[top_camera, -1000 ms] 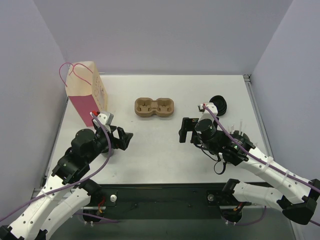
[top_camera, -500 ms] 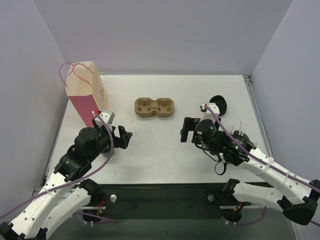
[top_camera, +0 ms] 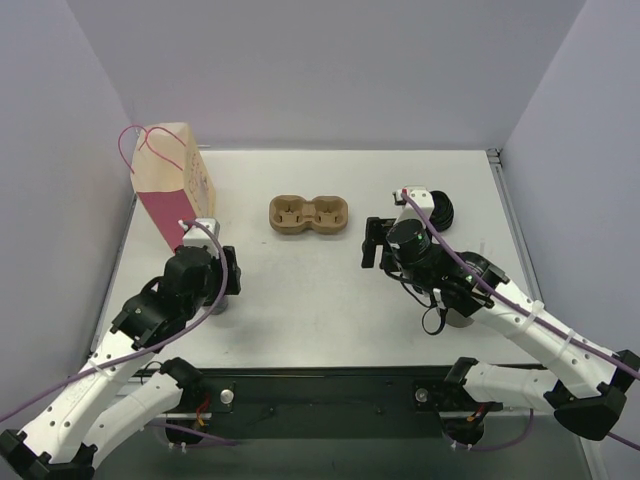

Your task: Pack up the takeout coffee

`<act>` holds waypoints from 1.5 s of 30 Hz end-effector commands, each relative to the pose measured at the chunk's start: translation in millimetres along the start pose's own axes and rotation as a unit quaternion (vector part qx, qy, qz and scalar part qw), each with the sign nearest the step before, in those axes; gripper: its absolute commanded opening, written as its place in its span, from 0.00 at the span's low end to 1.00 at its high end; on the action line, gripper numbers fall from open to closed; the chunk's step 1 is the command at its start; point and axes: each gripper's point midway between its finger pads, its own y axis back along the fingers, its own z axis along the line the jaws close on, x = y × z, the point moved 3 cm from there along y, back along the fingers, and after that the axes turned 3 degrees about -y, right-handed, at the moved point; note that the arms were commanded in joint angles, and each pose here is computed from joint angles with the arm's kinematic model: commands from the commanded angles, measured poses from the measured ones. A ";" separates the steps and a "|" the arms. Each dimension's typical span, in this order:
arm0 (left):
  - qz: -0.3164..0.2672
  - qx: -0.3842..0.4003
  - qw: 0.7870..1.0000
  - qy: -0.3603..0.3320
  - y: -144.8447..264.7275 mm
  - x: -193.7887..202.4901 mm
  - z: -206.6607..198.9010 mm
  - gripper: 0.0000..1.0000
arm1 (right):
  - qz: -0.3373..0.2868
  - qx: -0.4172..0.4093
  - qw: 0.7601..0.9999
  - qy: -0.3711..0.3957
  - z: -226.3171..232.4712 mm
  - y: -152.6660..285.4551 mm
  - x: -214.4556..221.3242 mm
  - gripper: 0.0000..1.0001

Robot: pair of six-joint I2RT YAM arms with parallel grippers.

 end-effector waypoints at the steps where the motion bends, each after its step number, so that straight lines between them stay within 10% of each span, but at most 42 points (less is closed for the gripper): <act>1: 0.033 -0.101 0.994 0.037 13.0 6.2 27.0 0.70 | 0.012 -0.017 1.000 0.016 0.9 2.2 7.8 0.73; 11: 0.060 -0.099 0.993 0.014 -15.7 20.1 18.9 0.50 | 0.031 -0.048 0.998 0.030 -1.7 7.3 24.8 0.65; 45: 0.123 -0.134 0.983 -0.014 -35.9 40.5 26.7 0.30 | 0.043 -0.088 0.995 0.026 4.3 18.0 30.9 0.63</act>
